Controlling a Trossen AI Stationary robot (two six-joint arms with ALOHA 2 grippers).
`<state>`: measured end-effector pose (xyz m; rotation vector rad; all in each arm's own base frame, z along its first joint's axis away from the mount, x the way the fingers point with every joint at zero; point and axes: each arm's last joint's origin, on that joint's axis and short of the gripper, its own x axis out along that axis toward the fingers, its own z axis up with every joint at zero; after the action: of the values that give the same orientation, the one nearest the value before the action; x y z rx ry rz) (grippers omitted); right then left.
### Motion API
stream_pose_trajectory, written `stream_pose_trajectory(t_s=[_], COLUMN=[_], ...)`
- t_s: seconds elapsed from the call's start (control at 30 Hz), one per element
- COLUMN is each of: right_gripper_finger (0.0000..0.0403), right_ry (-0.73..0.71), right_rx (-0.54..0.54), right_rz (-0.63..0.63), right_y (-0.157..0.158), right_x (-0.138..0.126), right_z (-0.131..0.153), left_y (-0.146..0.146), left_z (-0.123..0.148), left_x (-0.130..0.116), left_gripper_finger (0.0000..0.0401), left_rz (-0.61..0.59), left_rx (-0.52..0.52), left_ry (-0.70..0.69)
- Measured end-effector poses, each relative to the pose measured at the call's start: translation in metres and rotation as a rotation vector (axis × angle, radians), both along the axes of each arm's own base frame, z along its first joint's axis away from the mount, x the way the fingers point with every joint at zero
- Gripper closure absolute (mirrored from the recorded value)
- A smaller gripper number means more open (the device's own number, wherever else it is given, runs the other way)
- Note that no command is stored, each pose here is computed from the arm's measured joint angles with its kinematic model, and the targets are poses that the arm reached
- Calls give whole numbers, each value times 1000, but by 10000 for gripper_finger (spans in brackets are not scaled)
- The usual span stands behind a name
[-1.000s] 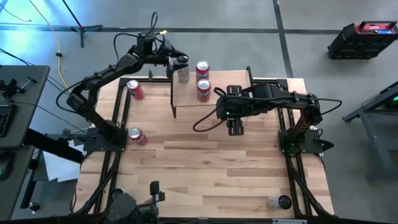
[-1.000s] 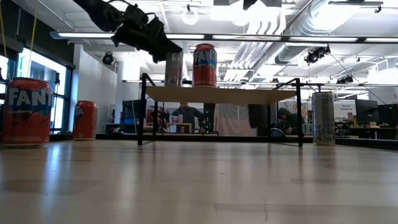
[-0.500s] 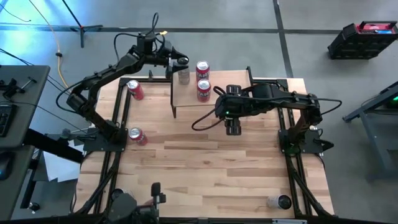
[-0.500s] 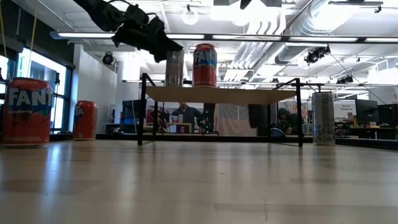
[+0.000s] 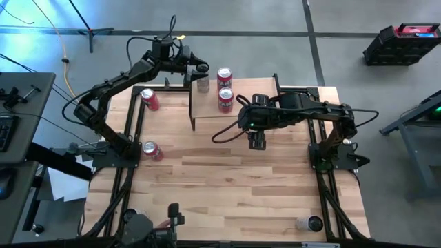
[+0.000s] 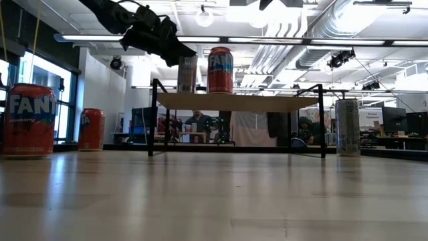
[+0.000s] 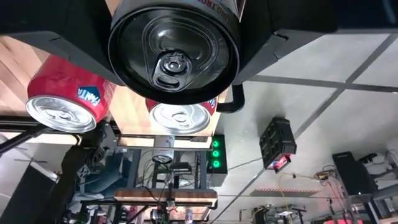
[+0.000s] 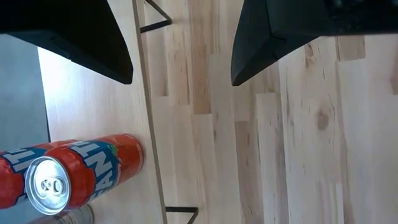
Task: Place canned beverage on shelf
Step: Put the white yellow soda can on the shelf, then put the white yellow soda can on the shelf aligned with the other white yellow soda can
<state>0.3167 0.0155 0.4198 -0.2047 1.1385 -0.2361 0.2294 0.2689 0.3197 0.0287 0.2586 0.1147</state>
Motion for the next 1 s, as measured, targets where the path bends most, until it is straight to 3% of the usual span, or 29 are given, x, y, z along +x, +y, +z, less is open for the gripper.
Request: stream_pose_trajectory(t_s=[0.33, 0.67, 0.87, 1.0], right_gripper_finger=[147, 147, 147, 147], right_ry=[-3, -3, -3, -3], right_rx=[5, 4, 4, 1], right_rz=[-13, -13, -14, -15], right_y=[-1, 0, -1, -1], right_x=[0, 0, 0, 0], right_z=[0, 0, 0, 0], left_y=[-2, -10, -34, -71], left_z=[4, 20, 47, 69], left_x=[2, -3, -9, -7], left_gripper_finger=[109, 105, 105, 105], left_rz=[-15, -12, -36, -104], left_rx=[45, 73, 109, 43], left_ry=[-22, -63, -121, -165])
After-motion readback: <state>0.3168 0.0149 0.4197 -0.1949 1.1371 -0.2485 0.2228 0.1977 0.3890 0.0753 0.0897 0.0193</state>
